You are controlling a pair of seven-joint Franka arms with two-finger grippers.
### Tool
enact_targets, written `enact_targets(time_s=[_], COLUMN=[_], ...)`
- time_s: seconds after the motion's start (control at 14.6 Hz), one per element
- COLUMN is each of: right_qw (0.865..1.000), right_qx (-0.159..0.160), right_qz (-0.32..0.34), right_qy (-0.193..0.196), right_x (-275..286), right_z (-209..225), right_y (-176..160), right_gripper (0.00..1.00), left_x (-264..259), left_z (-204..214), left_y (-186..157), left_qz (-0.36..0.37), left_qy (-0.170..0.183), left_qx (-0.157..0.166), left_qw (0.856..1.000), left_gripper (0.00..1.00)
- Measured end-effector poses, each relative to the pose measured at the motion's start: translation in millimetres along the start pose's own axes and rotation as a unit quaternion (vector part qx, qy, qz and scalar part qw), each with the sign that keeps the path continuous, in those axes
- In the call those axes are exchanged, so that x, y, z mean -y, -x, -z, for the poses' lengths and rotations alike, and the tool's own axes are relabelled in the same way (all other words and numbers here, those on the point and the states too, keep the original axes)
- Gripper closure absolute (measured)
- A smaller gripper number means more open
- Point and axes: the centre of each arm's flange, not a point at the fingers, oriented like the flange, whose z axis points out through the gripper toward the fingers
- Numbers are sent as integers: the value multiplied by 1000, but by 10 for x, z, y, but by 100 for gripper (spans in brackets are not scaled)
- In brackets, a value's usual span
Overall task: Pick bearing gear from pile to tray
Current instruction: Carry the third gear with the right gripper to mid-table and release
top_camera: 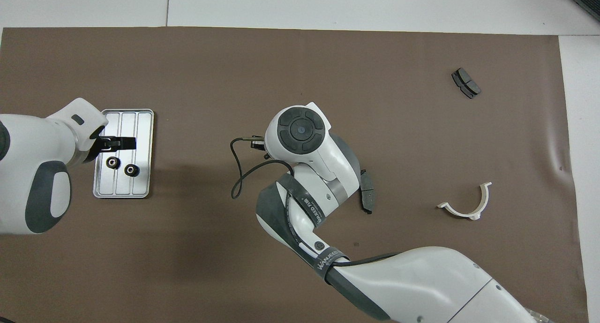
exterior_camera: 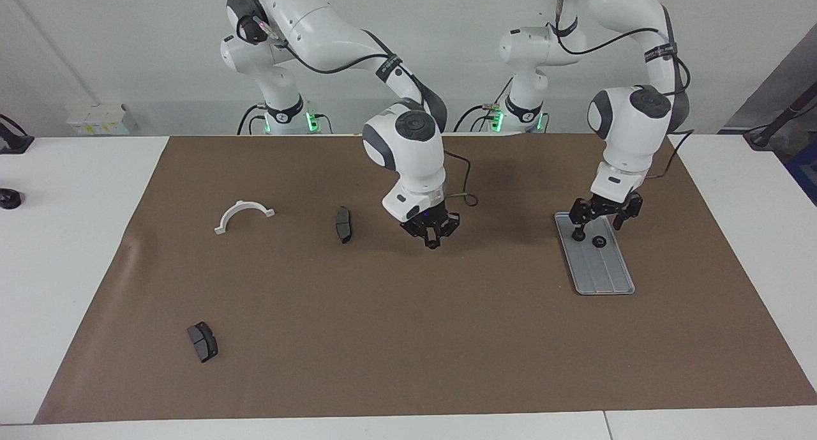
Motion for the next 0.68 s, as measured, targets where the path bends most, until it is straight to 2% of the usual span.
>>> enact_targets(time_s=[0.21,0.55,0.62,0.68], right_qw=[1000,999,999,999], right_qx=[12,30,30,30], right_qz=[-1,1,1,0], right_qy=[8,23,24,24], right_x=[14,-47,-50,-50], right_z=[-224,-455,-461,-456], right_y=[66,177,180,175], right_gripper=[76,76,70,59], left_x=[-22,-125,-108,-89], left_z=[611,1464,1615,1734], left_y=[-323,-589,-614,-626], left_qz=[-11,-11,-8,-8], left_qy=[-2,9,11,11], left_qx=[-16,-23,-21,-17], left_qw=[1000,1000,1000,1000], left_gripper=[0,0,0,0])
